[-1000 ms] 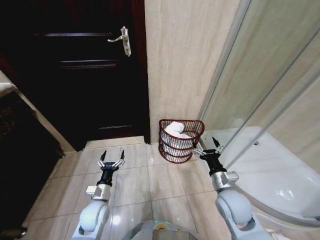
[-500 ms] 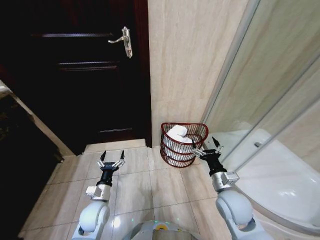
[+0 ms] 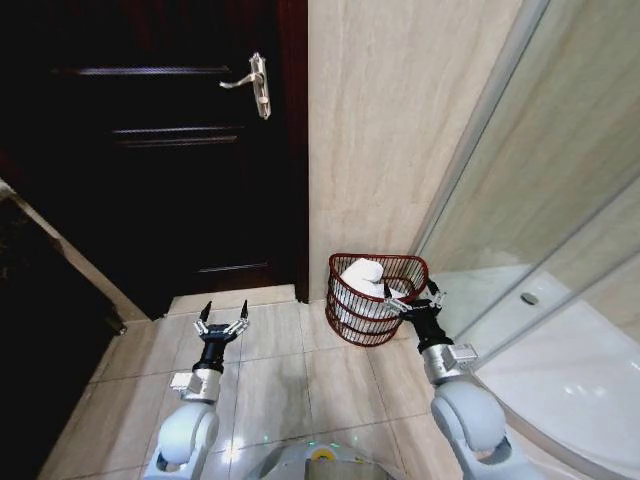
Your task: Discard the used towel into the hamper.
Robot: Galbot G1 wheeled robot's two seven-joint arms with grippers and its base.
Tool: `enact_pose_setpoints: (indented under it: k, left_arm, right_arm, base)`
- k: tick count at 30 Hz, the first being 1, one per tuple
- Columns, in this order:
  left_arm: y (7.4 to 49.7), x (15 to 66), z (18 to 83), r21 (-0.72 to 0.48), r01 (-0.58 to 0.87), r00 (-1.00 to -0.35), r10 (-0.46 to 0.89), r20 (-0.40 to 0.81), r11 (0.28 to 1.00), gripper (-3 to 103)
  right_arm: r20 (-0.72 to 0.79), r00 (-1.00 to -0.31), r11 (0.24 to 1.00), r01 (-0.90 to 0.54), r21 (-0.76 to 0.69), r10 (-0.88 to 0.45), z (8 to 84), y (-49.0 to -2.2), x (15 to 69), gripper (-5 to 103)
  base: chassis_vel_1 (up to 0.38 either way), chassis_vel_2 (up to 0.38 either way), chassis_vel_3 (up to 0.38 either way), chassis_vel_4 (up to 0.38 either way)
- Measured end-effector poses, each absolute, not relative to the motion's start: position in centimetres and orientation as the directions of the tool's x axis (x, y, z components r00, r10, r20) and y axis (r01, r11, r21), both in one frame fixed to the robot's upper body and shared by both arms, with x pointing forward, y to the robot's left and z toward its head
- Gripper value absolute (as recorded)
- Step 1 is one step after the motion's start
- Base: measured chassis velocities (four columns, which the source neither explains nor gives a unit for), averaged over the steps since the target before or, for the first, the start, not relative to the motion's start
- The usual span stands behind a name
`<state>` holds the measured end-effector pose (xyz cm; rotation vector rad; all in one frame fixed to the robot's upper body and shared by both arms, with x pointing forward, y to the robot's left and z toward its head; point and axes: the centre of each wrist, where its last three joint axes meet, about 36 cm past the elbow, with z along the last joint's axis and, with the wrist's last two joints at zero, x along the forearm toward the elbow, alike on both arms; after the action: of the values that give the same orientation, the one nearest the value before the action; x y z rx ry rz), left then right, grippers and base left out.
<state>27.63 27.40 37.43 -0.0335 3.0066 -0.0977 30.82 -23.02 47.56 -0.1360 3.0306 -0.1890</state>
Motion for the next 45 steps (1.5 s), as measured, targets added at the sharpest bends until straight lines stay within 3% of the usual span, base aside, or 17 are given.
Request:
enact_pose_setpoints:
  k: [12, 31, 39, 45]
  left_arm:
    - [26.5, 27.4, 37.4, -0.074, -0.038, -0.99, -0.048, -0.131, 0.997, 100]
    - [27.0, 25.5, 37.3, -0.066, -0.124, -0.985, -0.131, -0.112, 0.99, 100]
    - [26.3, 24.6, 37.4, -0.078, -0.175, -0.979, -0.182, -0.097, 0.982, 100]
    - [26.0, 24.9, 38.2, -0.067, -0.167, -0.98, -0.173, -0.099, 0.984, 100]
  right_arm:
    - [-0.088, -0.993, 0.993, -0.065, -0.098, -0.074, 48.3, -23.6, 32.4, 100]
    - [0.167, -0.973, 0.987, -0.161, 0.013, -0.161, 54.4, -28.1, 40.4, 100]
    - [0.367, -0.891, 0.963, -0.239, 0.122, -0.268, 57.1, -31.6, 45.9, 100]
    - [0.398, -0.848, 0.937, -0.314, 0.153, -0.349, 56.5, -31.2, 50.0, 100]
  base:
    - [-0.03, 0.035, 0.028, -0.034]
    - [0.0, 0.0, 0.0, 0.0]
    - [0.0, 0.0, 0.0, 0.0]
    - [0.0, 0.0, 0.0, 0.0]
